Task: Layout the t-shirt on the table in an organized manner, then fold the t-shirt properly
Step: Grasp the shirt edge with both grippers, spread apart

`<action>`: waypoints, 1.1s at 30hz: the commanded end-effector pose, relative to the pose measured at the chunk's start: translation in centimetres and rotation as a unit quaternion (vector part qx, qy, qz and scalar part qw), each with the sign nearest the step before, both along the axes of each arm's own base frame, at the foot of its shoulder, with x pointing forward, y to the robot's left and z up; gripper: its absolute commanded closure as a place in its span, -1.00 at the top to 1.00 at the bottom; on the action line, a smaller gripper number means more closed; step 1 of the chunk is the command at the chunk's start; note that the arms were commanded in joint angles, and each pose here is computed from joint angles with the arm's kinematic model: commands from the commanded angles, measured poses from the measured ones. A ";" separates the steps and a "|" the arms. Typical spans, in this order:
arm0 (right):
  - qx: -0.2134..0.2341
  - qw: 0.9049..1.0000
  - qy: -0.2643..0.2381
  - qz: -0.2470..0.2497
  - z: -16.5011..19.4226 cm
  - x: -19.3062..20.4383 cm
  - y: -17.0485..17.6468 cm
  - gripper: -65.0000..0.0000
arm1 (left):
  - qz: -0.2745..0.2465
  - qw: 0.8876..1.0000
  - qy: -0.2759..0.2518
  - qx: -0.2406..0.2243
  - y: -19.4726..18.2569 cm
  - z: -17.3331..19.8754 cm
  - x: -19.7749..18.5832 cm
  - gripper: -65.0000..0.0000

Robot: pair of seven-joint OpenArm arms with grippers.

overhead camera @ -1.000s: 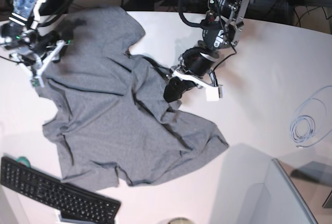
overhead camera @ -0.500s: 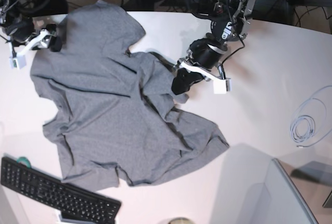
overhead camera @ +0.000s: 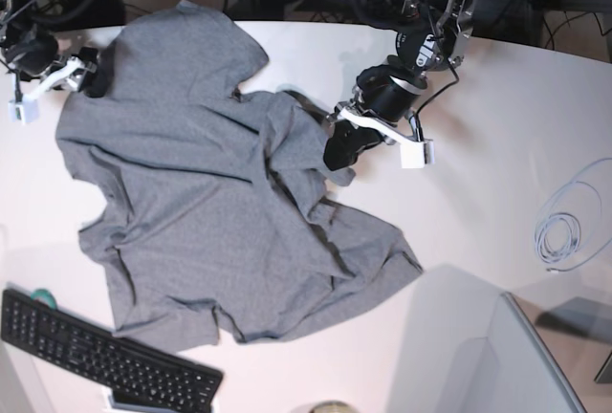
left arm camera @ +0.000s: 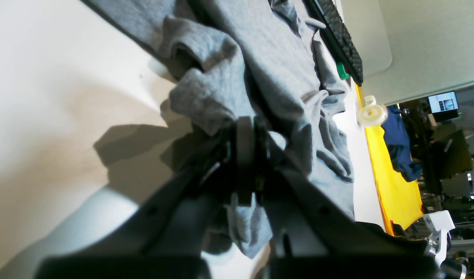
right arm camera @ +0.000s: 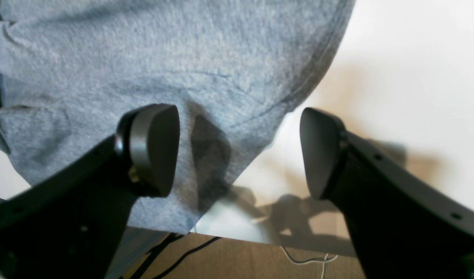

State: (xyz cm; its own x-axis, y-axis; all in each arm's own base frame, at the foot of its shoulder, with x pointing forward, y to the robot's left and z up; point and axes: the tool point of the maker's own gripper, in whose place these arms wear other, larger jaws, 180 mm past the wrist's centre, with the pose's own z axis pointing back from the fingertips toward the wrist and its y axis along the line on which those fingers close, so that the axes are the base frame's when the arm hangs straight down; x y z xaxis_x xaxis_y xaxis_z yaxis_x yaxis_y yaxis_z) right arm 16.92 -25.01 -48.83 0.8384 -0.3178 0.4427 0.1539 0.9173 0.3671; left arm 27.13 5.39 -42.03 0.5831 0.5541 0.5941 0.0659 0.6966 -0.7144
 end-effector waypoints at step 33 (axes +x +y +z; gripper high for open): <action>-0.102 0.990 -0.016 0.091 6.0 -1.4 -0.4 -0.99 | 0.244 0.954 -0.037 0.169 23.4 7.4 -9.3 -1.00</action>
State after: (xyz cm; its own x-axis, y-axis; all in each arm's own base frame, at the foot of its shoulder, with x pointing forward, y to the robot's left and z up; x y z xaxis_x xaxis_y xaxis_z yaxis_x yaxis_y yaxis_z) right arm 14.78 -24.88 -43.73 0.8758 -0.0789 0.4761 -0.0154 0.9815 0.1909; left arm 17.49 28.41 -35.78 0.2885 0.5303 0.7972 -0.3018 0.8405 -0.4500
